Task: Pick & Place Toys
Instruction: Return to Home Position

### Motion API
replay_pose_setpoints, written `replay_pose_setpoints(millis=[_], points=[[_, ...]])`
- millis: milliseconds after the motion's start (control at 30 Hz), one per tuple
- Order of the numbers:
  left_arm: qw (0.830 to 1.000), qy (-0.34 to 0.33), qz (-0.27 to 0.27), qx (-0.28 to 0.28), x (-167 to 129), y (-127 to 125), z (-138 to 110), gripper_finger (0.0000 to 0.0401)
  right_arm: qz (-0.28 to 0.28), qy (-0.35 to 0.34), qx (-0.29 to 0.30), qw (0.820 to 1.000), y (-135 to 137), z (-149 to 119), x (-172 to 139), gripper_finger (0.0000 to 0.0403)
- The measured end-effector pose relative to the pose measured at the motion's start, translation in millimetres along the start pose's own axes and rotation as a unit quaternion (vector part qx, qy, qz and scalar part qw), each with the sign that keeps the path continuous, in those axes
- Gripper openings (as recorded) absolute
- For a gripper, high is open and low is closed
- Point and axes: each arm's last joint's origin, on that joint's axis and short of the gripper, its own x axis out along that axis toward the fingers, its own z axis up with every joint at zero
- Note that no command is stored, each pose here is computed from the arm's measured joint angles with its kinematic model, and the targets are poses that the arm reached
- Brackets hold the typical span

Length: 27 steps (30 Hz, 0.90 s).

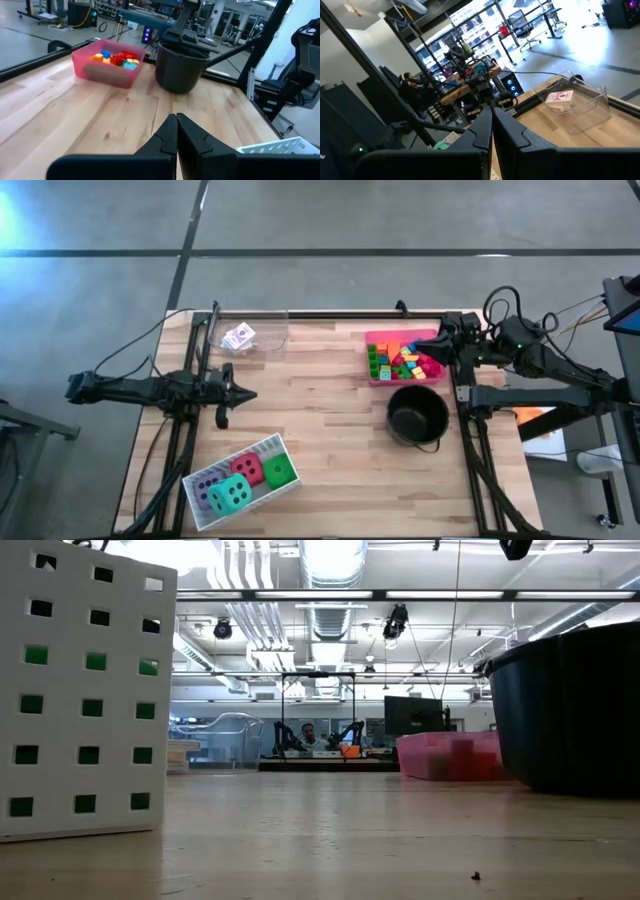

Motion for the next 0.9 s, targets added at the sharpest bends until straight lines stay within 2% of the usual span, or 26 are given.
replay_pose_setpoints(millis=[133, 267, 367, 467, 600, 733, 900], points=[[1.0, 0.005, 0.002, 0.0, 0, 3, -9, 0.0004, 0.001, 0.0, -0.036, 0.999, 0, 0, 0, 0.0011], [1.0, 0.011, 0.004, -0.023, 0, 6, -23, 0.0004, 0.006, -0.008, -0.066, 0.998, 1, 2, 0, 0.0011], [1.0, -0.01, -0.002, -0.026, -1, 6, -23, 0.0004, 0.01, -0.005, -0.074, 0.997, 1, 1, -1, 0.0011], [0.999, -0.022, -0.007, -0.023, -2, 6, -22, 0.0004, 0.042, 0.01, -0.109, 0.993, 3, 0, -1, 0.0011], [1.0, -0.024, -0.007, -0.018, -3, 6, -22, 0.0004, 0.066, 0.022, -0.116, 0.991, 5, -1, -2, 0.0011], [0.999, -0.023, -0.006, -0.035, -2, 6, -22, 0.0004, 0.058, 0.024, -0.11, 0.992, 5, -2, -8, 0.0011], [0.997, -0.021, -0.007, -0.069, -2, 6, -22, 0.0004, 0.01, -0.029, -0.124, 0.992, 6, 3, -26, 0.0011]])
